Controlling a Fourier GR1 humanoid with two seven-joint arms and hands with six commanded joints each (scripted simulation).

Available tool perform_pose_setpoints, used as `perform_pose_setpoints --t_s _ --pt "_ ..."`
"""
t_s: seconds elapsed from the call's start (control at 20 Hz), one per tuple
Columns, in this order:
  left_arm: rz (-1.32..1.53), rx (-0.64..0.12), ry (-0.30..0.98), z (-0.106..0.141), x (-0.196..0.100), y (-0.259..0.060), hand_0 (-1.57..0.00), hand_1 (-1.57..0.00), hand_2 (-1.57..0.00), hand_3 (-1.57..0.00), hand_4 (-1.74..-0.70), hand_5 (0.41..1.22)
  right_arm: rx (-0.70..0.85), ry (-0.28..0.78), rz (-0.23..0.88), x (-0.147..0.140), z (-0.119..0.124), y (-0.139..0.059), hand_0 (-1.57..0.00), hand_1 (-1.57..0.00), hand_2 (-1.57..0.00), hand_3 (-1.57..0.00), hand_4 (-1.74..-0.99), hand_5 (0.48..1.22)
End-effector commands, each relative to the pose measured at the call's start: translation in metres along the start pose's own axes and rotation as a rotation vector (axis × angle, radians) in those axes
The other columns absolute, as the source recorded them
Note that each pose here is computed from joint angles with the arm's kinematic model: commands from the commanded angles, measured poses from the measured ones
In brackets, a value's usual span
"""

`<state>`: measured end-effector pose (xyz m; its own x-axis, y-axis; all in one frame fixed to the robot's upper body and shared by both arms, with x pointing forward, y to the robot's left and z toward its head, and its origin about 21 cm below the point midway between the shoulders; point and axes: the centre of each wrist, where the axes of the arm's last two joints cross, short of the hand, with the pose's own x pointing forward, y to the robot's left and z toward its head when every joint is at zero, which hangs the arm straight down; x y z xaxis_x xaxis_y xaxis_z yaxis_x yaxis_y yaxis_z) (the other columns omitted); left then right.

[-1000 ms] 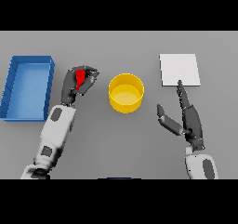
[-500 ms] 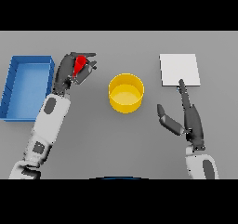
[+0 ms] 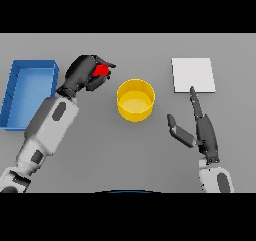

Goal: Pick up the red beaker and tilt it to pour out 1 green nut into yellow bowl. Pick up the yellow bowl and place it on the metallic measuring scale.

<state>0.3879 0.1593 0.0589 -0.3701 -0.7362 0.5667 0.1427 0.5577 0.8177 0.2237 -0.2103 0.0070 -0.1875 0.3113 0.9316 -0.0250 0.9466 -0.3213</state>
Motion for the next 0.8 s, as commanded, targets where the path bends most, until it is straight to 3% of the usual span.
perform_pose_setpoints --t_s 0.0,0.3,0.5,0.75 --pt "-0.089 -0.031 -0.016 -0.004 0.005 0.004 -1.57 -1.57 -1.57 -1.56 -1.74 1.152 0.002 -0.013 -0.004 0.002 0.0 -0.001 0.0 0.0 0.0 0.0 -1.086 0.679" --pt "-0.534 -0.261 -0.116 -0.036 0.042 0.013 -1.57 -1.57 -1.57 -1.57 -1.74 1.199 -0.002 0.0 0.004 0.002 -0.003 -0.004 0.0 0.0 0.0 0.0 -1.068 0.689" --pt "-0.78 -0.4 -0.145 -0.052 0.064 0.008 -1.57 -1.57 -1.57 -1.57 -1.58 1.212 0.01 -0.018 -0.012 0.0 -0.001 0.004 0.0 0.0 0.0 0.0 -1.063 0.681" --pt "-1.021 -0.512 -0.182 -0.062 0.078 0.0 -1.57 -1.57 -1.57 -1.57 -1.68 1.218 0.023 -0.002 -0.026 0.0 -0.003 0.003 0.0 0.0 0.0 0.0 -1.067 0.684"
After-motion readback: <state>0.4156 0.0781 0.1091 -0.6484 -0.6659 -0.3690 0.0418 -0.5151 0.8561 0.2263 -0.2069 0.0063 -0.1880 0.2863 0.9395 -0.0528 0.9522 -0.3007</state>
